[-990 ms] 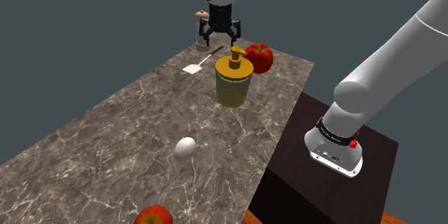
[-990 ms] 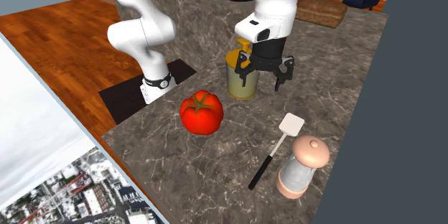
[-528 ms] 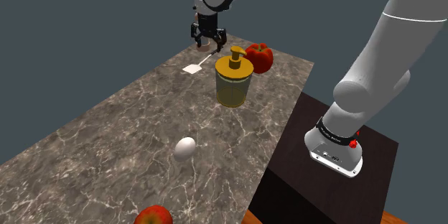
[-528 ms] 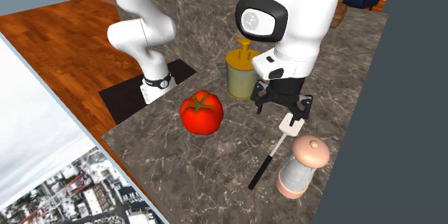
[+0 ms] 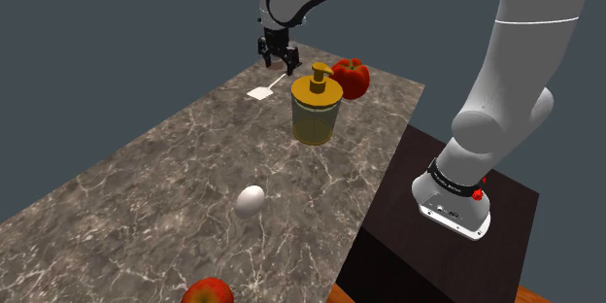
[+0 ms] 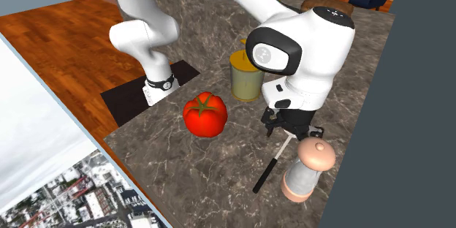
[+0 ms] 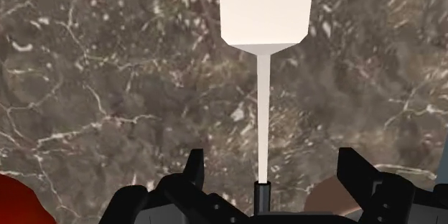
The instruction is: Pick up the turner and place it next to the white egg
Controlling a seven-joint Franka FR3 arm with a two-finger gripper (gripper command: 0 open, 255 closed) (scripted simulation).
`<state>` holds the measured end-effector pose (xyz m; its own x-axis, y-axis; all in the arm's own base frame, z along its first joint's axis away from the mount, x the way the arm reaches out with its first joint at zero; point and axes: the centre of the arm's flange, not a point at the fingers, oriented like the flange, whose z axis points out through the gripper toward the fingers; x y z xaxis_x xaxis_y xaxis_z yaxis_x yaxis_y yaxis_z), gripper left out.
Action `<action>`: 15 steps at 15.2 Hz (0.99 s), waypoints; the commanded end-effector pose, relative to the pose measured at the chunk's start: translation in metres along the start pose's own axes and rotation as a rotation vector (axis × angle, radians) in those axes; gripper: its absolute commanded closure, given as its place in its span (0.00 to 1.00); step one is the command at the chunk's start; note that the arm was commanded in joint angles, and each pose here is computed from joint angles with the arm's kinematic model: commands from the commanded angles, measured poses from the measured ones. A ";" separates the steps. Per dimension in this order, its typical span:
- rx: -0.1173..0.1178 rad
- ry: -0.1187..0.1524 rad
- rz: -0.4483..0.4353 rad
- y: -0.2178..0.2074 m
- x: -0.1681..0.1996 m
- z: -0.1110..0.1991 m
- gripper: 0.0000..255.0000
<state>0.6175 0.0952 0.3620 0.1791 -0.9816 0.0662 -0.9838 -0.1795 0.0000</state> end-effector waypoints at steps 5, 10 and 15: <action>0.000 0.000 0.002 0.000 0.001 0.024 0.00; 0.000 0.000 0.002 0.000 0.001 0.024 0.00; 0.000 0.000 0.002 0.000 0.001 0.024 1.00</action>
<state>0.6178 0.0921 0.3385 0.1769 -0.9820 0.0664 -0.9841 -0.1774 -0.0004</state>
